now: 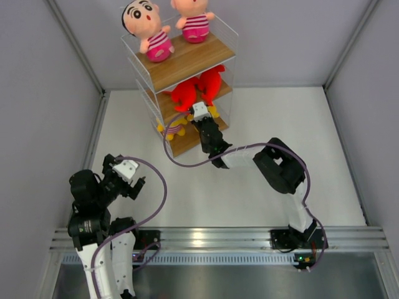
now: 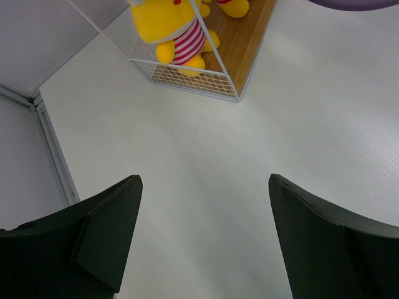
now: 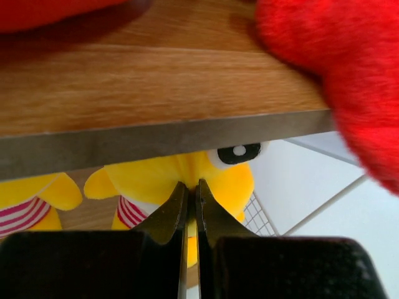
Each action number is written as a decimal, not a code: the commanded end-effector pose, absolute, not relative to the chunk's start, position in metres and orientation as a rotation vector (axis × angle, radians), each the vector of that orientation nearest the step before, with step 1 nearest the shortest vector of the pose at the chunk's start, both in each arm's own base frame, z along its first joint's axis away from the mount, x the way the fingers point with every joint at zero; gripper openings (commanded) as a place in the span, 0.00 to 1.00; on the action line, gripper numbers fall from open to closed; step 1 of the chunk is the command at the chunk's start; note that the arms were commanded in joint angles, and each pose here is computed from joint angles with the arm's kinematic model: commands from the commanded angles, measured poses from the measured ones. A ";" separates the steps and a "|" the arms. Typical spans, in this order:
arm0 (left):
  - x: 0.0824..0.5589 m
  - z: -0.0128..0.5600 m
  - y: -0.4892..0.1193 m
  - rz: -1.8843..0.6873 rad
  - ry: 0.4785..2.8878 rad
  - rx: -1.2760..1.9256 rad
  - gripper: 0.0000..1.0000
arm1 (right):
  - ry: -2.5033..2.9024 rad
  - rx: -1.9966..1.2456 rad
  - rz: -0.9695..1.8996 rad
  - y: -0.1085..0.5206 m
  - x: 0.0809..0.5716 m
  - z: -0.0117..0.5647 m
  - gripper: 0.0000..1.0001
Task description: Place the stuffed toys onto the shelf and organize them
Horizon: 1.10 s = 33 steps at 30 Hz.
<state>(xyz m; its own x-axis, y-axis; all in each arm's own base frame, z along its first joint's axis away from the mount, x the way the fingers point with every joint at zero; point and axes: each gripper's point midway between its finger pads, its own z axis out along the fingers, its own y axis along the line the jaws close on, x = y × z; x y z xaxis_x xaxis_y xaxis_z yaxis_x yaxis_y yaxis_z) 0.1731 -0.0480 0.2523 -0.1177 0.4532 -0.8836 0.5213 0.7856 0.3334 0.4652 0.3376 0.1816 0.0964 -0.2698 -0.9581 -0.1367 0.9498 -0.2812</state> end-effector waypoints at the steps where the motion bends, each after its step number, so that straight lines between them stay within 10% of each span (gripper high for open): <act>1: 0.175 0.254 -0.045 -0.025 1.721 0.786 0.88 | 1.406 -0.273 -0.042 0.347 0.479 0.204 0.00; 25: 0.176 0.248 -0.042 -0.007 1.729 0.796 0.89 | 1.342 -0.253 -0.006 0.351 0.490 0.200 0.00; 33: 0.176 0.248 -0.042 -0.001 1.726 0.798 0.89 | 1.337 -0.215 0.007 0.345 0.489 0.204 0.32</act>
<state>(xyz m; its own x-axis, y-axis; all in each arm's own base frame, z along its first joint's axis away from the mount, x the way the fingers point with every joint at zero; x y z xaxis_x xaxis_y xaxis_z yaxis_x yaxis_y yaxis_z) 0.1748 -0.0416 0.2447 -0.1305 0.4838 -0.8654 0.5081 0.7822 0.3607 0.4836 0.3487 0.1822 0.1817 -0.1973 -0.9634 -0.1439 0.9638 -0.2246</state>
